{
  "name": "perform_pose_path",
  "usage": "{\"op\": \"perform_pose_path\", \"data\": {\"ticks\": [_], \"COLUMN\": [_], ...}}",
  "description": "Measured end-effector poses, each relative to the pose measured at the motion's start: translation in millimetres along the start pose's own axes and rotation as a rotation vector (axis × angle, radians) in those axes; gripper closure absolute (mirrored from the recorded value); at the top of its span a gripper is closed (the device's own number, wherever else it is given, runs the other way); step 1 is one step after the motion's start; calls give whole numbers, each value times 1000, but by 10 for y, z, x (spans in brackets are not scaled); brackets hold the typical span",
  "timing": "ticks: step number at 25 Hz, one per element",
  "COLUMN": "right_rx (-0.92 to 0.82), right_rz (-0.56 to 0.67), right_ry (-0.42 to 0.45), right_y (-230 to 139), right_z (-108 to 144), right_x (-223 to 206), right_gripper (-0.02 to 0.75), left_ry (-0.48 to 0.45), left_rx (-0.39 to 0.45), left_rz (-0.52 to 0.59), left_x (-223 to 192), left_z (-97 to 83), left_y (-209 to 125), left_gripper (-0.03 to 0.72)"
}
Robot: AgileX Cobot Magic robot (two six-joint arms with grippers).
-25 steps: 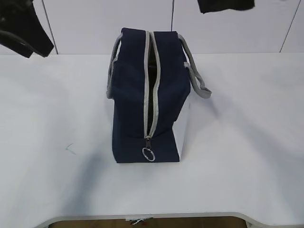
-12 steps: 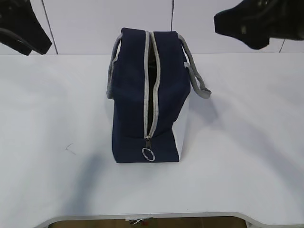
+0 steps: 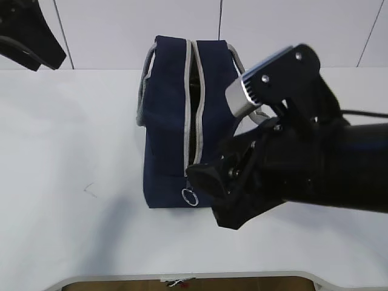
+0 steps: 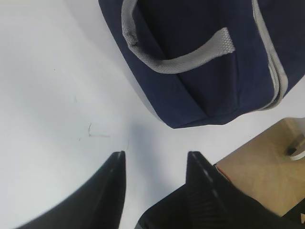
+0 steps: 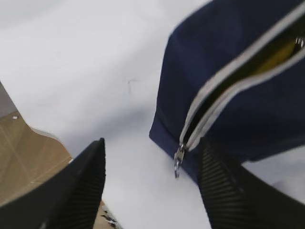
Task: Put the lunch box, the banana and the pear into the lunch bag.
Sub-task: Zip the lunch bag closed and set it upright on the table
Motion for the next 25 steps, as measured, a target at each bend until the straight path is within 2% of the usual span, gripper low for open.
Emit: {"op": "perform_pose_path", "data": {"ticks": [3,8,11,14,19,25], "right_rx": [-183,-267,-253,-158,-116,-87], "right_rz": [52,17,4,32,80,100], "right_ry": [-26,-138,-187,-203,-238,-242], "right_y": [-213,-366,-445,-574,-770,-839], "right_z": [-70,-308,-414,-463,-551,-569], "right_x": [-185,-363,-408,-483,-639,-696], "right_gripper": [250,250,251,250,250,251], "left_ry": [0,0,0,0,0,0], "left_rx": [0,1,1,1,2,3], "left_rz": [0,0,0,0,0,0], "left_x": [0,0,0,0,0,0], "left_z": [0,0,0,0,0,0], "left_y": [0,0,0,0,0,0], "left_gripper": [371,377,380,384,386,393]}}
Point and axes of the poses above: a point on each arm's last joint axis where the gripper is mounted, x pointing back along that axis away from the gripper, z along the wrist's bending axis when the last joint is at zero, y = z × x, the point moved 8 cm from there along -x, pointing out along that axis toward the gripper, and after that the axes turned 14 degrees about -x, right-handed, at the moved point
